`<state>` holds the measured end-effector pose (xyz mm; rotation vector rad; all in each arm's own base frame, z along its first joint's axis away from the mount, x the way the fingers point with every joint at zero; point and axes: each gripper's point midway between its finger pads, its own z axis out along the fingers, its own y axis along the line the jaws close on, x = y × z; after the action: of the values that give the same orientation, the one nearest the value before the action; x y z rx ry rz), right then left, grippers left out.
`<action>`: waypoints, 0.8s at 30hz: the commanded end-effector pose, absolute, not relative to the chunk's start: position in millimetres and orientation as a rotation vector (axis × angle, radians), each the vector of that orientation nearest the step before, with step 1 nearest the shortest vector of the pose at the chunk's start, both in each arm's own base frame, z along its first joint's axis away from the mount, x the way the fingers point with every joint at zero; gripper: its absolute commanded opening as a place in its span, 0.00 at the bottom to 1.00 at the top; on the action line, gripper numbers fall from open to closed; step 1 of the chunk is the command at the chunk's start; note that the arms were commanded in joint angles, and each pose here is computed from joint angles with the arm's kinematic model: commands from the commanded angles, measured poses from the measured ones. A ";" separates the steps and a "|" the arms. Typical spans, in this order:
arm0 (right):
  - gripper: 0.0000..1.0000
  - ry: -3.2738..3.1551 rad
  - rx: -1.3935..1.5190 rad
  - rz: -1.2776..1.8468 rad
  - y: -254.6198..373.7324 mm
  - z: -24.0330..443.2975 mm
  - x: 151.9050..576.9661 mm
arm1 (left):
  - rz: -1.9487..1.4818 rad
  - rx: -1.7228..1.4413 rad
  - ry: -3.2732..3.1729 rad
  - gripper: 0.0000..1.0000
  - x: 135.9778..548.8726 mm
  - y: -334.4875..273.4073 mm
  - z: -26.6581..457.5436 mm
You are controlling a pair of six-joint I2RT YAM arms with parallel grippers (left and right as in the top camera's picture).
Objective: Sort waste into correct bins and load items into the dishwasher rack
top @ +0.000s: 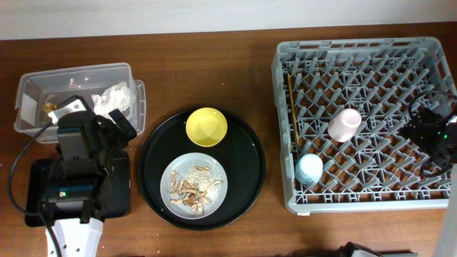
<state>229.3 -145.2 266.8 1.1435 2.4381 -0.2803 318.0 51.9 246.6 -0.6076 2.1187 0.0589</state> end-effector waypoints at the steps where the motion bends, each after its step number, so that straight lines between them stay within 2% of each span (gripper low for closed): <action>1: 0.99 2.422 1.158 -0.276 -145.6 269.6 227.3 | 0.073 -0.611 2.106 0.99 317.4 55.0 250.3; 15: 0.99 2.422 1.158 -0.276 -145.6 269.6 227.3 | 0.072 -0.611 2.106 0.99 317.4 55.0 250.4; 20: 0.99 2.422 1.158 -0.276 -145.6 269.6 227.3 | -0.382 -0.429 2.206 0.99 320.4 -14.1 245.6; 24: 0.99 2.422 1.158 -0.276 -145.6 269.6 227.3 | -0.889 -0.156 2.288 0.99 300.4 -98.3 249.1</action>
<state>229.5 -145.2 267.0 1.1427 2.4377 -0.2798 315.3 -40.6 242.2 -0.3431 2.2493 -0.5373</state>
